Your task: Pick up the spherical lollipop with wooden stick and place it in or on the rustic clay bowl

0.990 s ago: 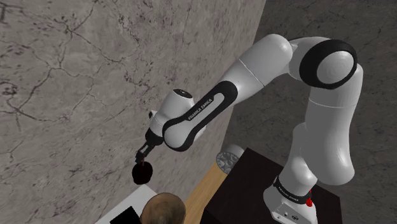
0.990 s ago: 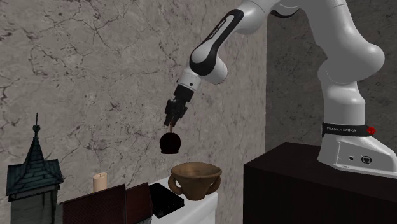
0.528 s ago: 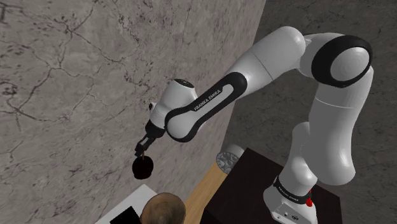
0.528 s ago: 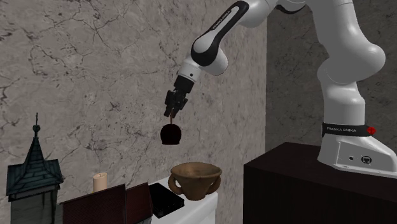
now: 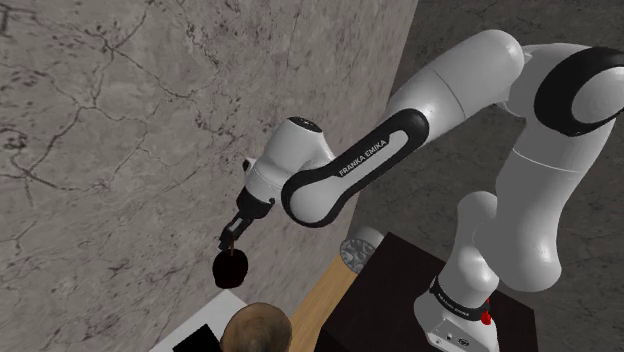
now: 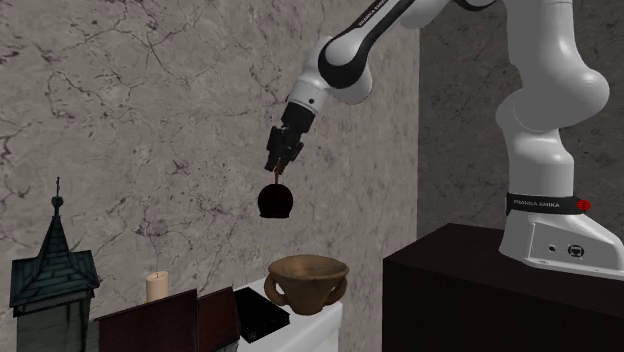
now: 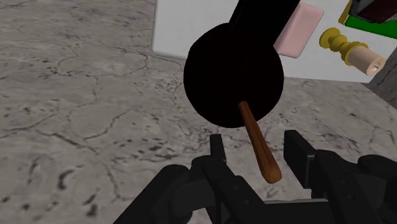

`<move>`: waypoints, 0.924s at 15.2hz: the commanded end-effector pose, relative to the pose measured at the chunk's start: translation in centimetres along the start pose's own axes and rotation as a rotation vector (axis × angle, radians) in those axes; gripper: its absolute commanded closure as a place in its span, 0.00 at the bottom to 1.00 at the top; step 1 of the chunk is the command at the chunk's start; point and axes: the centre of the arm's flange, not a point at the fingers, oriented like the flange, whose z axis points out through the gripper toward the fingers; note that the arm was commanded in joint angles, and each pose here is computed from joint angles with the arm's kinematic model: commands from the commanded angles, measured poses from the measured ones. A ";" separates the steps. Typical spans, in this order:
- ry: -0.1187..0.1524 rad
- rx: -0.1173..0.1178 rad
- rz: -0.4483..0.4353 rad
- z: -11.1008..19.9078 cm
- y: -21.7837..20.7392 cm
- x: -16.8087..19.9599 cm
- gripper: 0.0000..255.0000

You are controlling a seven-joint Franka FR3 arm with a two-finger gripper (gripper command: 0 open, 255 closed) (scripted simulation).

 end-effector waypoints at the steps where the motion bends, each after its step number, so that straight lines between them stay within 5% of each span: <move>1: 0.001 0.000 0.001 -1.1 -1.6 -2.1 1.00; 9: 0.001 0.000 0.001 -5.7 -8.2 -9.3 1.00; 14: 0.001 0.000 0.001 -3.3 -7.7 -10.3 1.00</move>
